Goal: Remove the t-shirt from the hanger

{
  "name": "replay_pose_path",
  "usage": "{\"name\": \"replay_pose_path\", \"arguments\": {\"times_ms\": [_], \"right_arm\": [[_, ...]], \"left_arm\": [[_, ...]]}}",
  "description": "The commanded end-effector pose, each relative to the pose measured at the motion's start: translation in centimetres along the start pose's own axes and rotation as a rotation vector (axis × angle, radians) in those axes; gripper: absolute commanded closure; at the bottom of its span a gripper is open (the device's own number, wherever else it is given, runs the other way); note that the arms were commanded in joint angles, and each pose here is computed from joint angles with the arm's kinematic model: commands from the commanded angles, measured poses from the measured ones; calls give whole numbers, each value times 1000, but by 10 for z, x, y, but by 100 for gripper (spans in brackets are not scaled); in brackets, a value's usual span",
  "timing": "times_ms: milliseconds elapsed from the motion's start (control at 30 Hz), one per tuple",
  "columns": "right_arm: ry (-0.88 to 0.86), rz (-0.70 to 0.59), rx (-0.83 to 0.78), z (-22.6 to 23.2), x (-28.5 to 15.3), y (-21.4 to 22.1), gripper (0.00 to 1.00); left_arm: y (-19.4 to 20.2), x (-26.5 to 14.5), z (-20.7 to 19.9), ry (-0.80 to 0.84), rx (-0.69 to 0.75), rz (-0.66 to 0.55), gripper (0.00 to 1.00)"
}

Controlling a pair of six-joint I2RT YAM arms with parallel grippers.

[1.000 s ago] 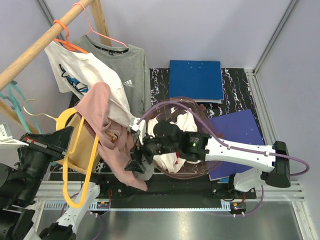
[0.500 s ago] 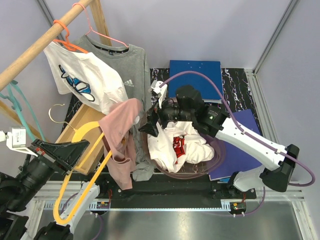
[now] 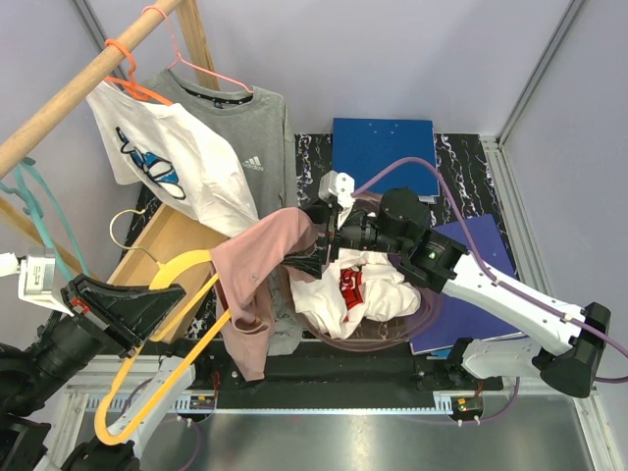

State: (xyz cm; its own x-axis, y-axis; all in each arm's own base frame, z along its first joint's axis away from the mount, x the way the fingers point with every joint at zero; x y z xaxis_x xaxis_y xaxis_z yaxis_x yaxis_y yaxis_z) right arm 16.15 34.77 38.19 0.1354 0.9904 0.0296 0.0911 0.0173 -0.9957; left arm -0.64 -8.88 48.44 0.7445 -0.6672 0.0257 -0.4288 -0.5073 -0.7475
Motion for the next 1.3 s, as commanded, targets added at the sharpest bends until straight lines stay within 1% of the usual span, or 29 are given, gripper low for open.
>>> {"name": "replay_pose_path", "arguments": {"times_ms": [0,33,67,167,267,300,367,433,533,567,600,733,800,867,933,1100,1133,1200,1233,1267], "right_arm": [[-21,-126,-24,6,-2,-23,8],[-15,-119,-17,5,-1,-19,11],[-11,-119,-10,5,-2,-17,18],[31,-124,5,1,-3,-12,25],[89,-130,18,-6,-5,-10,43],[121,-138,21,-10,-6,-11,58],[155,-142,34,-14,-8,-9,71],[202,-149,44,-20,-10,-10,81],[275,-149,63,-29,-15,-11,90],[300,-154,68,-31,-19,-15,97],[351,-141,76,-37,-22,-12,100],[518,-129,88,-58,-40,-18,100],[605,-123,100,-69,-51,-18,100],[650,-128,116,-76,-58,-21,100],[698,-120,129,-85,-66,-20,100],[759,-130,143,-99,-79,-32,100],[761,-153,139,-100,-80,-43,100],[746,-157,126,-102,-80,-53,100],[740,-195,114,-101,-82,-74,100],[736,-190,102,-103,-79,-79,100]], "left_arm": [[-9,-9,-27,147,65,-41,100],[-9,-10,-27,148,65,-42,100],[-9,-10,-27,148,65,-42,100],[-9,-11,-28,159,71,-40,100],[-10,-11,-28,162,75,-40,100],[-10,-11,-27,158,74,-38,100],[-9,-11,-27,160,75,-35,100],[-9,-11,-26,156,78,-41,100],[-8,-11,-22,145,76,-43,100],[-7,-12,-21,145,75,-42,100],[-8,-11,-20,137,75,-50,100],[-10,-13,-13,99,70,-72,100],[-12,-14,-6,52,60,-84,100],[-12,-16,0,14,56,-90,100],[-15,-19,7,-29,55,-123,100],[-16,-25,17,-84,39,-149,100],[-17,-26,18,-91,39,-152,100],[-19,-30,25,-137,40,-178,100],[-20,-32,28,-159,39,-189,100],[-20,-35,31,-179,36,-196,100]]}}
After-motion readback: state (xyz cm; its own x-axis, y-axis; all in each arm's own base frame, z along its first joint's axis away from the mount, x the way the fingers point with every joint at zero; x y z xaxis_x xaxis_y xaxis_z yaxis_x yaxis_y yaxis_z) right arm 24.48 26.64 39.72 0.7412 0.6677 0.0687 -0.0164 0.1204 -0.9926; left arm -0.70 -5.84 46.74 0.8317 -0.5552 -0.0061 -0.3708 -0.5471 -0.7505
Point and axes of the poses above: each gripper's point midway between its finger pads, its own x axis out along the fingers, its own z axis along the line the jaws close on, y = z × x, the point moved 3 cm from there along -x, back along the fingers, and after that the axes turned 7 degrees about -x, right-handed, at the moved point
